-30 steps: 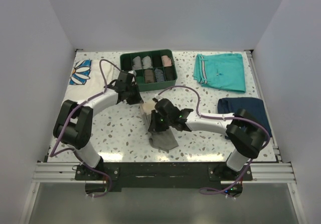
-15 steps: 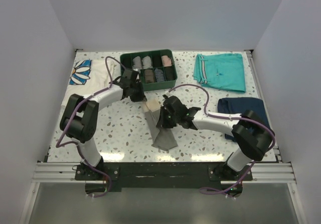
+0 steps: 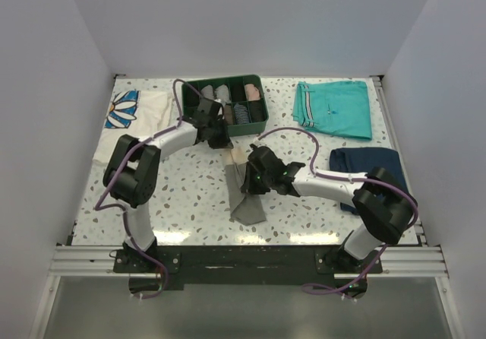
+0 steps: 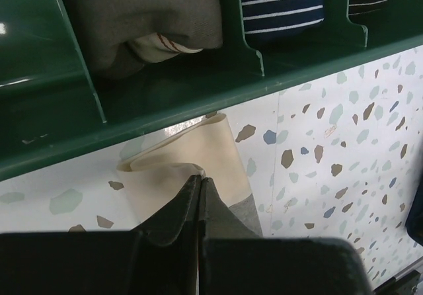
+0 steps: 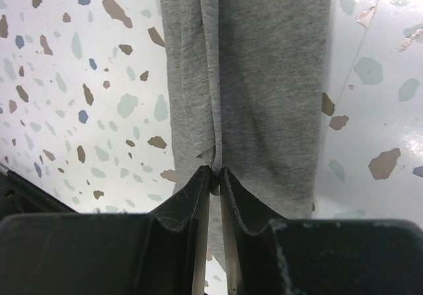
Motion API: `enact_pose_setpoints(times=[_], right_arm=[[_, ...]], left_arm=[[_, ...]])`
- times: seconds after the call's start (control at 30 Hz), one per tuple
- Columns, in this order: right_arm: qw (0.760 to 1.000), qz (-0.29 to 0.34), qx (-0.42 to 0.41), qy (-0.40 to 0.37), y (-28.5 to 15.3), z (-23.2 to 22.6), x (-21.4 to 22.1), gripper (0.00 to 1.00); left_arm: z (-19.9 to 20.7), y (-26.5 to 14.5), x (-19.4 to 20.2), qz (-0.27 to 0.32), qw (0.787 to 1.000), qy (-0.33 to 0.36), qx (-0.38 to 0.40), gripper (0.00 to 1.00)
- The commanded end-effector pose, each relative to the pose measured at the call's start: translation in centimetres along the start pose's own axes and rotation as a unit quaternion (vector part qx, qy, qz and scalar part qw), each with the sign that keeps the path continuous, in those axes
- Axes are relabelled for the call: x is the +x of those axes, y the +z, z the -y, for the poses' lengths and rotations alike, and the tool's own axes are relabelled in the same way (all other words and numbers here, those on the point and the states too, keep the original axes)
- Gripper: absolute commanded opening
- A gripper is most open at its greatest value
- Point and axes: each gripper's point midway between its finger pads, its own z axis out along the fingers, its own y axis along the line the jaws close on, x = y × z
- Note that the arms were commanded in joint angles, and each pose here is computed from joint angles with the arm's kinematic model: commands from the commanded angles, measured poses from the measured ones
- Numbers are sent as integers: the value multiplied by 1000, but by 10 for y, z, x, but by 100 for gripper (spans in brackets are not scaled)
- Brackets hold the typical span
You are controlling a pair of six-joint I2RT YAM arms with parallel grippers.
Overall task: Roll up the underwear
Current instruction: Fold the underwear at the center of the board.
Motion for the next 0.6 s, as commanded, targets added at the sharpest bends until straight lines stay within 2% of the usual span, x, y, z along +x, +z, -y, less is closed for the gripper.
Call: enact_pose_setpoints(times=[0.0,0.4,0.53,0.57], right_arm=[[1000,13,28,3,-10,14,-1,15],[997,35,61,31,-13,32,0,13],[995,67,73,29,-20,38,-11,36],[994,74,75,20,-22,39,-15,52]], left_arm=[[20,0,-21,24,999,12,25,0],[41,13,-18,13,998,30,51,0],[40,14,-16,11,998,30,49,0],[39,14,-14,8,998,31,47,0]])
